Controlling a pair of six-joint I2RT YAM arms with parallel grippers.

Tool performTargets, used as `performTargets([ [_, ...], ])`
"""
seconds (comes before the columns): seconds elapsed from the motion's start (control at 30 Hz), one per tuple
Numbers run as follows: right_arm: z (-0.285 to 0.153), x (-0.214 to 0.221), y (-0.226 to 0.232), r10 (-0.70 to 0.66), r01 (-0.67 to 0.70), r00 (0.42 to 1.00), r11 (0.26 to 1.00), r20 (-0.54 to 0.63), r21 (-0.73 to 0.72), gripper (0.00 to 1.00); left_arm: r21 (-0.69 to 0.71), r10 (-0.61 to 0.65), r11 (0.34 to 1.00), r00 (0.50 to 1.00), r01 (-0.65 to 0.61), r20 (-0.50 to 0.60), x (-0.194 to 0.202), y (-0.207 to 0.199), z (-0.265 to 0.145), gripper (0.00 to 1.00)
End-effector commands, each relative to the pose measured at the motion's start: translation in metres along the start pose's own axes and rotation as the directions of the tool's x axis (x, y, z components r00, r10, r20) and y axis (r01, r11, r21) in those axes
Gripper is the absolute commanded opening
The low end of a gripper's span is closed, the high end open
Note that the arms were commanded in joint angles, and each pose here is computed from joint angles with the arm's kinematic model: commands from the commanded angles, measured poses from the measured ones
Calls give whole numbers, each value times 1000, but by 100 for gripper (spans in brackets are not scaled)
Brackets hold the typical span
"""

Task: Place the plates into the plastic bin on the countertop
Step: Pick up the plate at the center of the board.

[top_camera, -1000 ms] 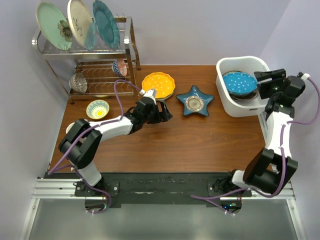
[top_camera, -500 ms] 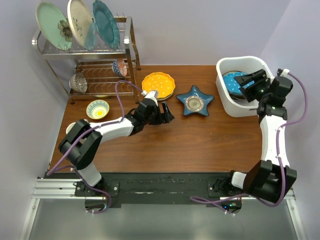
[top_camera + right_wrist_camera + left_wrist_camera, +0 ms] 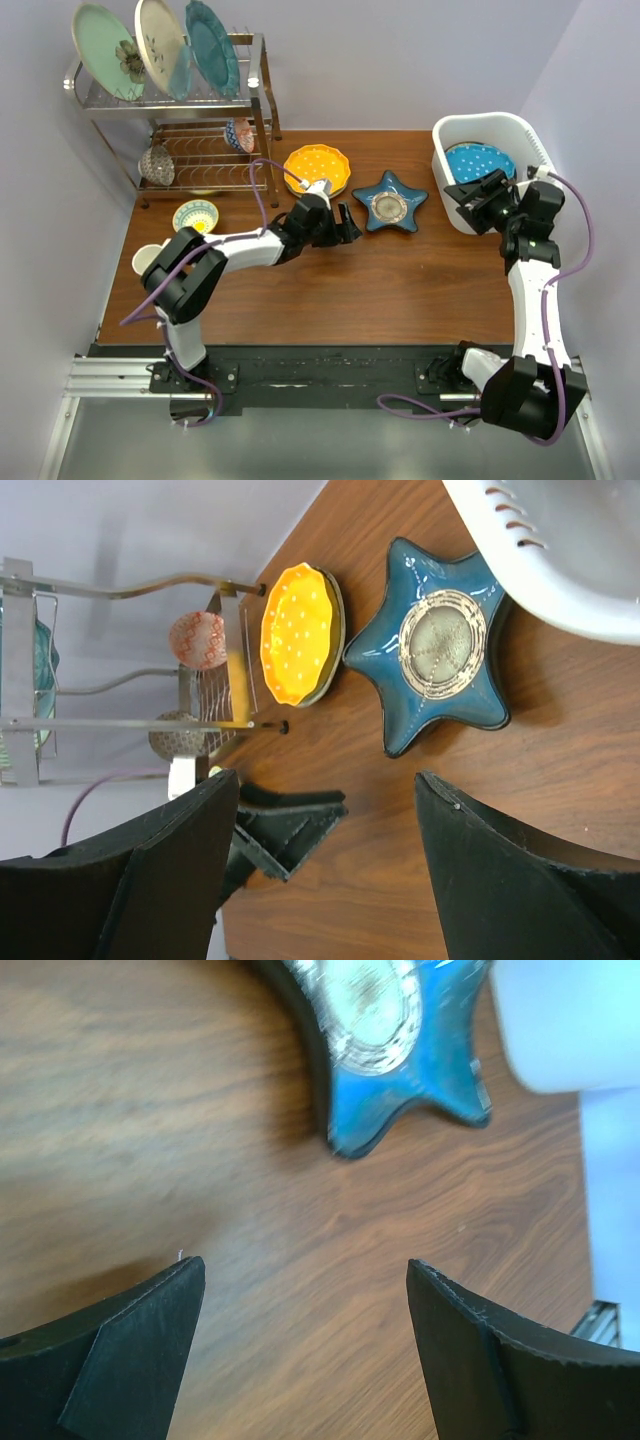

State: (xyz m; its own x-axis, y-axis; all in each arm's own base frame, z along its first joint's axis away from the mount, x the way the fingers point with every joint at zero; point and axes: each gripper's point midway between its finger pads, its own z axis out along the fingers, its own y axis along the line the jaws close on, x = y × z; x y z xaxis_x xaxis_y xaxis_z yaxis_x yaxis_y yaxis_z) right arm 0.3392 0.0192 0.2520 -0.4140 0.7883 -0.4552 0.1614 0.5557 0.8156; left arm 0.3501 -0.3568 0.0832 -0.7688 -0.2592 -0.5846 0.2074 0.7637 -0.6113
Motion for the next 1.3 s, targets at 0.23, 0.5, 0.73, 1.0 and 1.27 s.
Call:
performTargets([
  [0.23,6,7,7,-18,14,998,998,-52,-62,75,99,-17,995,999,13,43,-30,-45,38,86],
  [0.5,9,9,6,-17,11,997,997,-71,-73,75,84,-24,996,1000,23,15,-18,-45,66,84],
  [0.73,9,10,7,-7,1,998,996,-61,-87,75,72,-24,997,999,22,30,-23,-46,77,80],
  [1.0,10,14,3,-3,-4,997,996,-73,-85,75,31,-21,999,1000,21,16,-21,-40,93,72],
  [1.27,10,15,1,-2,-5,997,997,-75,-82,75,-28,-30,999,1000,30,-3,-18,-28,103,59],
])
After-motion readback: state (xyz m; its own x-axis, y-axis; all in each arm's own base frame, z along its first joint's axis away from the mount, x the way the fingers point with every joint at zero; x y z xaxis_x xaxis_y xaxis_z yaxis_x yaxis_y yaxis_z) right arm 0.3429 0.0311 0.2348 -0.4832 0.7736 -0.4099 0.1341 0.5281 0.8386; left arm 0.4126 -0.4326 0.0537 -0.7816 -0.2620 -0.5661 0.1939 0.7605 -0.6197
